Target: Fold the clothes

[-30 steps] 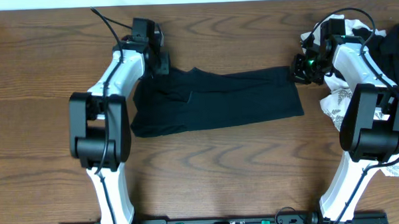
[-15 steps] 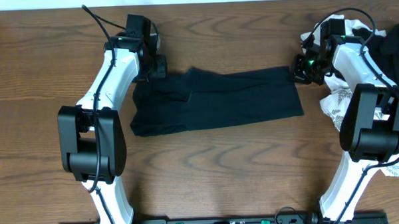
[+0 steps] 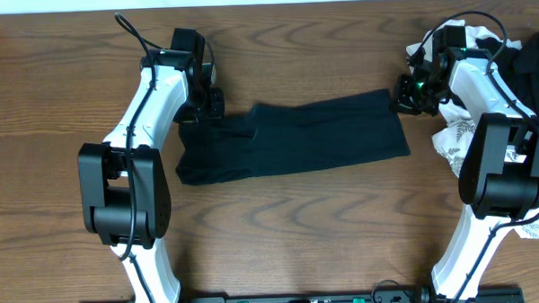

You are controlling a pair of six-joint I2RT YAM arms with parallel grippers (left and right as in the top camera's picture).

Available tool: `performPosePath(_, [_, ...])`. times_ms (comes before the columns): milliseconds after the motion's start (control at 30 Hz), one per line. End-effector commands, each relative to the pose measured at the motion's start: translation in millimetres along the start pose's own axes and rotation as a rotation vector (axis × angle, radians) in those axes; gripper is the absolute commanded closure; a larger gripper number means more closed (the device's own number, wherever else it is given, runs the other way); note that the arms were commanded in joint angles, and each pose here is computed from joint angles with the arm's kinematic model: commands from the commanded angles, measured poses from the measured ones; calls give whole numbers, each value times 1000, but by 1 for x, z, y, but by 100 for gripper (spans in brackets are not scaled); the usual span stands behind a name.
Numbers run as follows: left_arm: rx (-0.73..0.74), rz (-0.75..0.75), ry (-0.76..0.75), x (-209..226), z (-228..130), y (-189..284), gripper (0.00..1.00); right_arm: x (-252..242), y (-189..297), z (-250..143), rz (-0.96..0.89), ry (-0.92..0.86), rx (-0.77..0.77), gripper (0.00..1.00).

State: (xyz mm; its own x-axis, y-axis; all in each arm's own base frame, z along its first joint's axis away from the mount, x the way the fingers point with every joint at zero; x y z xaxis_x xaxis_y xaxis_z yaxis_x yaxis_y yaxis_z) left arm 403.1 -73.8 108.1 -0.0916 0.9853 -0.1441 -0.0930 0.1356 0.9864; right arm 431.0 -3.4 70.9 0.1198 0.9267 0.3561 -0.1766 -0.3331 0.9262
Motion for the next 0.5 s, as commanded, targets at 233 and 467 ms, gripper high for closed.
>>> performPosePath(233, [84,35,23,7,-16,2,90,-8,7,1,-91,-3,-18,96])
performPosePath(467, [115,43,27,9,-22,2,87,-8,7,2,-91,-2,-21,93])
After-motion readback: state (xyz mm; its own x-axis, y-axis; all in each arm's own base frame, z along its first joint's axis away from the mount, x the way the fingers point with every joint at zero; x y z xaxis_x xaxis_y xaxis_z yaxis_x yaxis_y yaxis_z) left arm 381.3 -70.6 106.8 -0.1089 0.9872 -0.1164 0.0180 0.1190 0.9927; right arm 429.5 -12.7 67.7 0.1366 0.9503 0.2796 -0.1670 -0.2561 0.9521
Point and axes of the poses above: each gripper's point midway between its finger pads, its own y axis back along the fingers, its own x axis along the line the jaws close on, z = x × y, the point moved 5 cm from there along y, back along the fingers, and after that the axes turned 6 degrees about y, right-handed, at the moved point
